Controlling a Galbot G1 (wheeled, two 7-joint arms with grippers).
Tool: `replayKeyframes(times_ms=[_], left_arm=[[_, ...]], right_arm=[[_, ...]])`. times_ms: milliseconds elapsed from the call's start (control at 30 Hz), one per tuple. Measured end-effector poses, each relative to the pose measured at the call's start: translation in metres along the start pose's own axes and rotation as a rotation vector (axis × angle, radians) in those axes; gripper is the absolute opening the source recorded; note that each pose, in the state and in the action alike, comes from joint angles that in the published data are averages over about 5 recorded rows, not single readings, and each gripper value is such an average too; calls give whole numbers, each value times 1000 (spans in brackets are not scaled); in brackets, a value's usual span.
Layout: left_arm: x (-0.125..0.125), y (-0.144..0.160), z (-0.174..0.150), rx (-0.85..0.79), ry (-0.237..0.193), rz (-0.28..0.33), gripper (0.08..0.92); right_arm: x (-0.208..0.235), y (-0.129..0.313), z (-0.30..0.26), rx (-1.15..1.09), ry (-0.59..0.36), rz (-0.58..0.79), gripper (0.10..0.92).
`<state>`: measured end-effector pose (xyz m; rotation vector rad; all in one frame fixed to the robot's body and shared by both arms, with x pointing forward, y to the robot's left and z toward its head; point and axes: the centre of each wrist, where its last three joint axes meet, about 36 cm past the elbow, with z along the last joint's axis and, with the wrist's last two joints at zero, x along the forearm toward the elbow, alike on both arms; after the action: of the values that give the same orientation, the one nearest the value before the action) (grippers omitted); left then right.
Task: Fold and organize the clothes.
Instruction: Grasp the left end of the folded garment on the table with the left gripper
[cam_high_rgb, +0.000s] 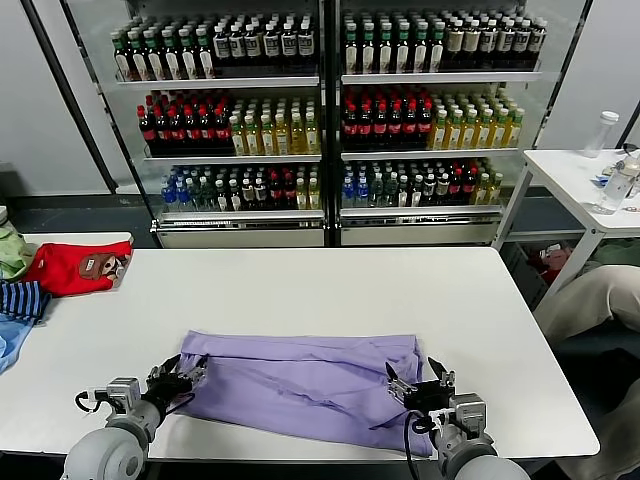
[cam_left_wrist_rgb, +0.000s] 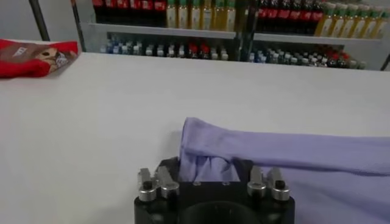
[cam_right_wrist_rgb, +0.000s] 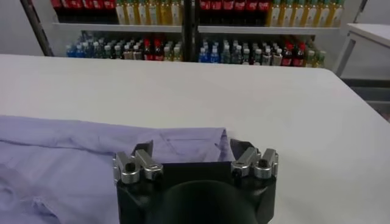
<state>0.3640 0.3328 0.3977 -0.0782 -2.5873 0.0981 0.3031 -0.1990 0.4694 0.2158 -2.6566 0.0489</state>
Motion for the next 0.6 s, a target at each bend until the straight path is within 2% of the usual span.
replayKeyframes(times_ms=[467, 600], left_arm=[[-11, -4, -1, 32, 8, -12, 169], [-13, -7, -2, 21, 1, -30, 103]], right_arm=[[-1, 2, 4, 5, 0, 6, 823], [-1, 2, 5, 9, 1, 10, 823]])
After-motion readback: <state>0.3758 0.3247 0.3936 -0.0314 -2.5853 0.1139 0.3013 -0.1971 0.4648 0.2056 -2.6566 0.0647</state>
